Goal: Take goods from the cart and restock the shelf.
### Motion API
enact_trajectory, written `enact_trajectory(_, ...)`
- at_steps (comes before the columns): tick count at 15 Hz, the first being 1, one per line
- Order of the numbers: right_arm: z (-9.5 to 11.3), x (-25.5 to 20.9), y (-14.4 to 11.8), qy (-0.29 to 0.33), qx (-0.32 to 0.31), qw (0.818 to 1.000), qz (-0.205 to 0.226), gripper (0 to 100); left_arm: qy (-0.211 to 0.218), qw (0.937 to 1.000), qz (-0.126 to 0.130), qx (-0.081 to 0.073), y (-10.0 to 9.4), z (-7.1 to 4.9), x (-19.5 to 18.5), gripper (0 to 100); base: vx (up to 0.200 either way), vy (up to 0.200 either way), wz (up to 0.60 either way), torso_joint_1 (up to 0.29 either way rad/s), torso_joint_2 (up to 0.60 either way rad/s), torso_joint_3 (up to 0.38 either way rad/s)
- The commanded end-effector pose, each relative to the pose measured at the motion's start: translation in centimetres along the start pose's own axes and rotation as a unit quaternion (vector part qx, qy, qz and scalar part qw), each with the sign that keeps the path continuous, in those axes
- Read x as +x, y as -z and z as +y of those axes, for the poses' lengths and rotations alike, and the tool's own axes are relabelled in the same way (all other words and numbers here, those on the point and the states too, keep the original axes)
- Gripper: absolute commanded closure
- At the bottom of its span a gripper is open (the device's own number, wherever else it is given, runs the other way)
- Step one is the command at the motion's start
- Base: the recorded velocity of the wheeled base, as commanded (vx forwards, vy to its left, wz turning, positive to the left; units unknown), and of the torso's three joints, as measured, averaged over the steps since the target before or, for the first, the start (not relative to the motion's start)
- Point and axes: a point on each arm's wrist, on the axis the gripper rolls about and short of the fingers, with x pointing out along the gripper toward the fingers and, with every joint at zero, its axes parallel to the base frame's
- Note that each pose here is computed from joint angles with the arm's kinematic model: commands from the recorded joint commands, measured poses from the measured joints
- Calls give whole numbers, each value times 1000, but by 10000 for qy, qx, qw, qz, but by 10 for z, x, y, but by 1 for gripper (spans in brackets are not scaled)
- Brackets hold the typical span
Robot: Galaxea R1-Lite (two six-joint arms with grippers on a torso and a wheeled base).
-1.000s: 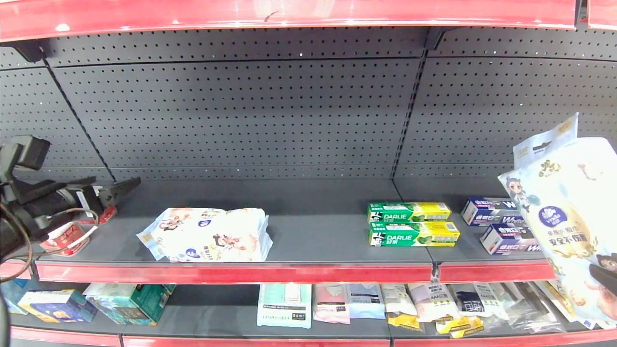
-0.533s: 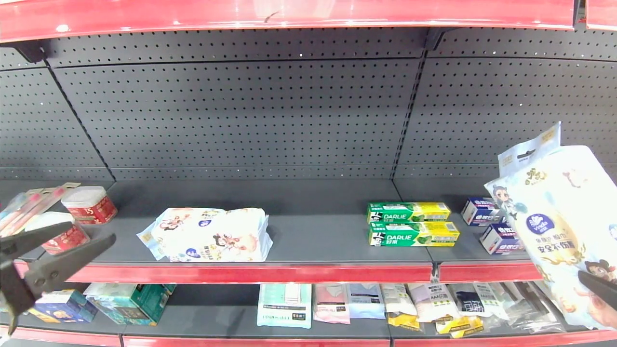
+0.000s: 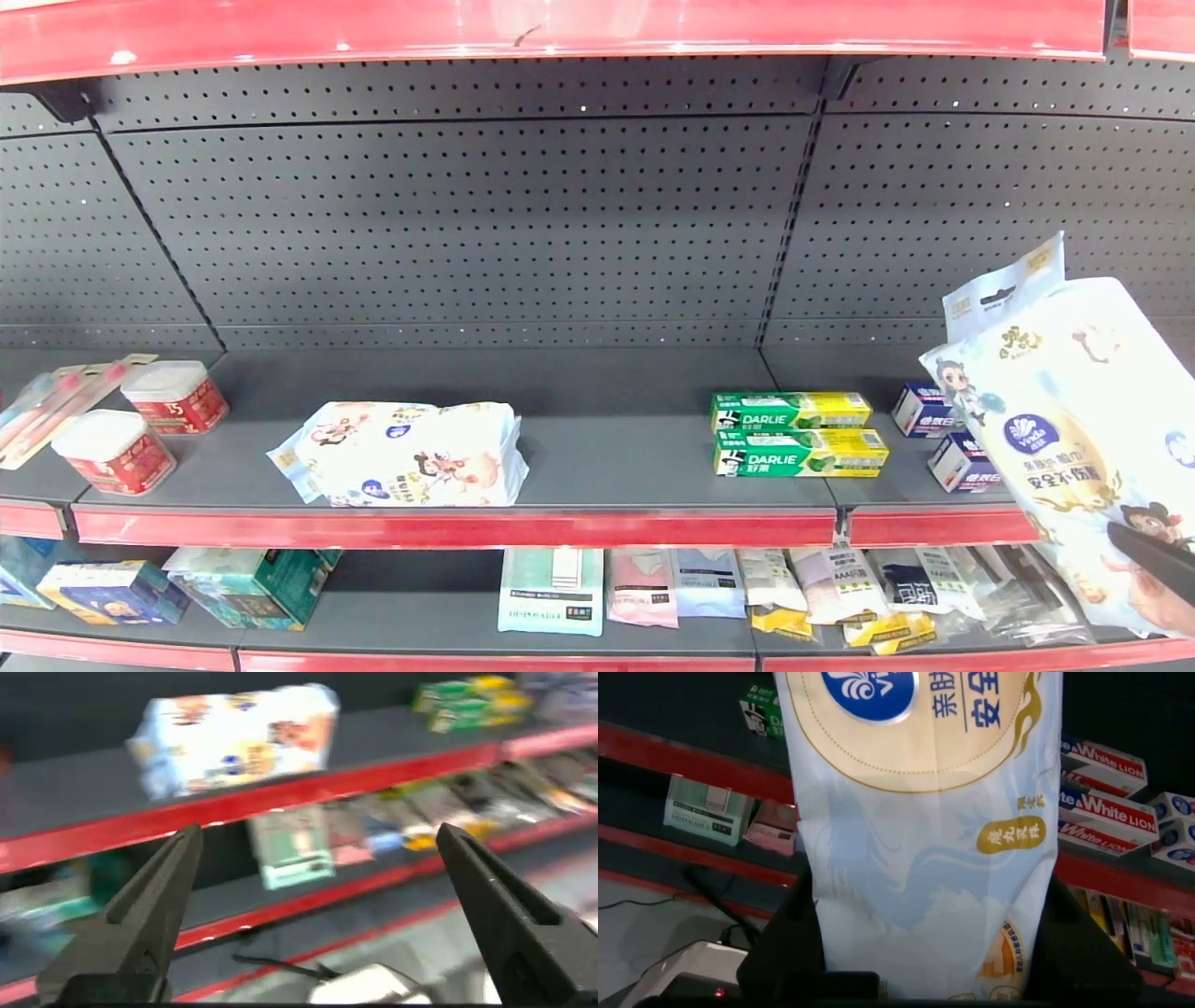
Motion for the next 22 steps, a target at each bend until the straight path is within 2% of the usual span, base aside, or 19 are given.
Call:
enact_trajectory(1, -1, 1, -3, -12, -6, 10000, -17, 100, -308, 9989, -319, 151, 11, -5, -9, 0, 0, 0, 0, 0, 0, 0)
enact_trajectory(2, -1, 1, -3, -5, 4, 10000, -15, 100, -288, 9987, -381, 185, 14, -5, -11, 0, 0, 0, 0, 0, 0, 0)
enact_trajectory(3, -1, 4, -4, -19, 17, 10000, 36, 100, -54, 9987, -448, 235, 14, -5, -14, 0, 0, 0, 0, 0, 0, 0)
enact_trajectory(4, -2, 5, -6, -28, 23, 10000, 42, 100, 367, 9974, -494, 366, 14, -3, -18, 0, 0, 0, 0, 0, 0, 0)
enact_trajectory(5, -3, 8, -9, -64, 33, 10000, 56, 100, 724, 9944, -478, 602, 17, 1, -19, 0, 0, 0, 0, 0, 0, 0)
enact_trajectory(6, -4, 11, -13, -130, 41, 9999, 39, 100, 609, 9946, -362, 754, 20, 3, -15, 0, 0, 0, 0, 0, 0, 0)
enact_trajectory(8, -5, 13, -15, -177, 45, 9998, 66, 100, -61, 9972, -315, 670, 25, 5, -14, 0, 0, 0, 0, 0, 0, 0)
enact_trajectory(9, -4, 14, -14, -218, 14, 9997, 79, 100, -401, 9957, -466, 689, 39, 6, -17, 0, 0, 0, 0, 0, 0, 0)
enact_trajectory(10, -3, 13, -15, -257, 1, 9997, 55, 100, -448, 9954, -477, 705, 43, 6, -17, 0, 0, 0, 0, 0, 0, 0)
enact_trajectory(13, -2, 13, -17, -327, -9, 9995, 9, 100, -640, 9955, -242, 660, 55, 8, -9, 0, 0, 0, 0, 0, 0, 0)
enact_trajectory(15, -3, 14, -19, -302, -13, 9995, -56, 100, -632, 9955, -118, 701, 61, 9, -6, 0, 0, 0, 300, 1, -4, 1)
enact_trajectory(16, -3, 14, -19, -295, -16, 9995, -86, 100, -630, 9950, -76, 768, 63, 10, -5, 0, 0, 0, 600, 2, 2, 2)
enact_trajectory(22, -3, 17, -20, -302, -20, 9995, -57, 100, -696, 9944, -130, 789, 63, 10, -4, 0, 0, 0, 600, 8, 2, 0)
